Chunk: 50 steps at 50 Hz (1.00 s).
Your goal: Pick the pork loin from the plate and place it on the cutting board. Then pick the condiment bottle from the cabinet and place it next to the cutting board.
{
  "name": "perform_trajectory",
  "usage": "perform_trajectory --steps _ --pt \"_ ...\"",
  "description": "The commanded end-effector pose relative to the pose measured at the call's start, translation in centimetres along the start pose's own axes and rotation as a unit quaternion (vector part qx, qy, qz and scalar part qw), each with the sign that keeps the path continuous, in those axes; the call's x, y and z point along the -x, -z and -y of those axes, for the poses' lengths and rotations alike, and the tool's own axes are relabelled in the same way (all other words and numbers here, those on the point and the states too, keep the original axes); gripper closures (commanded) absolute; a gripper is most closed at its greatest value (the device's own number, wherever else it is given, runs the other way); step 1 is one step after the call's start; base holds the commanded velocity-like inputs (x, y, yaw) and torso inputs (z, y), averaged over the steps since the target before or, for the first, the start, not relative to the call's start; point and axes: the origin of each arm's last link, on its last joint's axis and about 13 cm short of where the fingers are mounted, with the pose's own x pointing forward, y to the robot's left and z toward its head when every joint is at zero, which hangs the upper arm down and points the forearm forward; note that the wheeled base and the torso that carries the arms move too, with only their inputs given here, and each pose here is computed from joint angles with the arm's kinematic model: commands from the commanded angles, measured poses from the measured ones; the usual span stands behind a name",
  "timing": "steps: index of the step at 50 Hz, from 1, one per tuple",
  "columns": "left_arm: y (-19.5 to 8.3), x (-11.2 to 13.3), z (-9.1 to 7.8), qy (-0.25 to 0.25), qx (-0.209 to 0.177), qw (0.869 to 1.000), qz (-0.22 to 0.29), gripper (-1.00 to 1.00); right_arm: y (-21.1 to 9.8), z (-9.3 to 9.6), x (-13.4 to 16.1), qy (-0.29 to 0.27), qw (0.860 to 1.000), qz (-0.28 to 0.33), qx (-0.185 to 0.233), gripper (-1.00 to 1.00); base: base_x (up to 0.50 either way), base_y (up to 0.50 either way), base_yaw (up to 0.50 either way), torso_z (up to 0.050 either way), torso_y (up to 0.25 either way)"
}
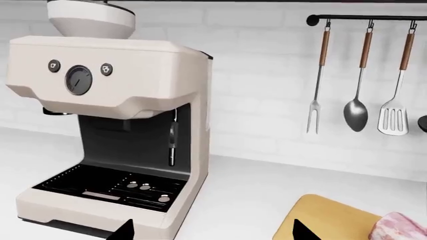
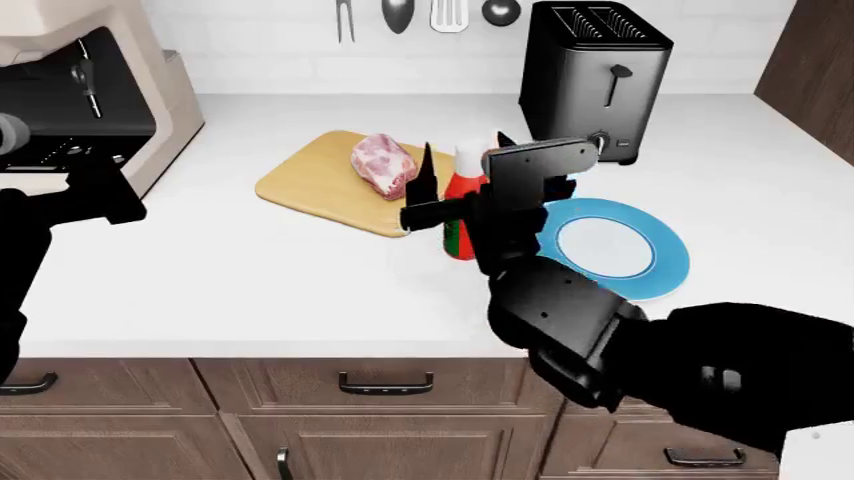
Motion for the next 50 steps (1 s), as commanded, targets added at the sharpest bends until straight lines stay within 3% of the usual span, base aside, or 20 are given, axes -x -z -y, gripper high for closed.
perform_trajectory --steps 1,12,22,28,34,50 --pt "0.0 0.0 0.0 0.000 0.000 1.000 0.001 -1.00 -4.1 0.0 0.2 -0.006 0.998 0.062 0.006 -1.00 0.00 0.00 0.00 0.000 0.000" --pt "-0.6 0.2 0.3 0.004 0.007 1.000 0.009 -1.00 -10.2 2.1 0.5 0.029 0.986 0.156 0.045 -1.00 0.00 0.00 0.00 0.000 0.000" --pt "-2.5 1.8 1.6 0.042 0.032 0.998 0.041 -1.00 -15.0 5.2 8.5 0.059 0.984 0.165 0.041 -1.00 0.00 0.00 0.00 0.000 0.000" --pt "-3.3 3.1 2.1 0.072 0.046 0.995 0.048 -1.00 -15.7 6.6 13.4 0.094 0.983 0.150 0.047 -1.00 0.00 0.00 0.00 0.000 0.000" --pt "-3.4 4.6 2.8 0.109 0.058 0.992 0.040 -1.00 -15.7 7.3 16.0 0.129 0.980 0.141 0.051 -1.00 0.00 0.00 0.00 0.000 0.000" --pt "-3.8 6.9 3.1 0.154 0.066 0.986 0.017 -1.00 -16.5 8.0 19.6 0.179 0.973 0.135 0.053 -1.00 0.00 0.00 0.00 0.000 0.000"
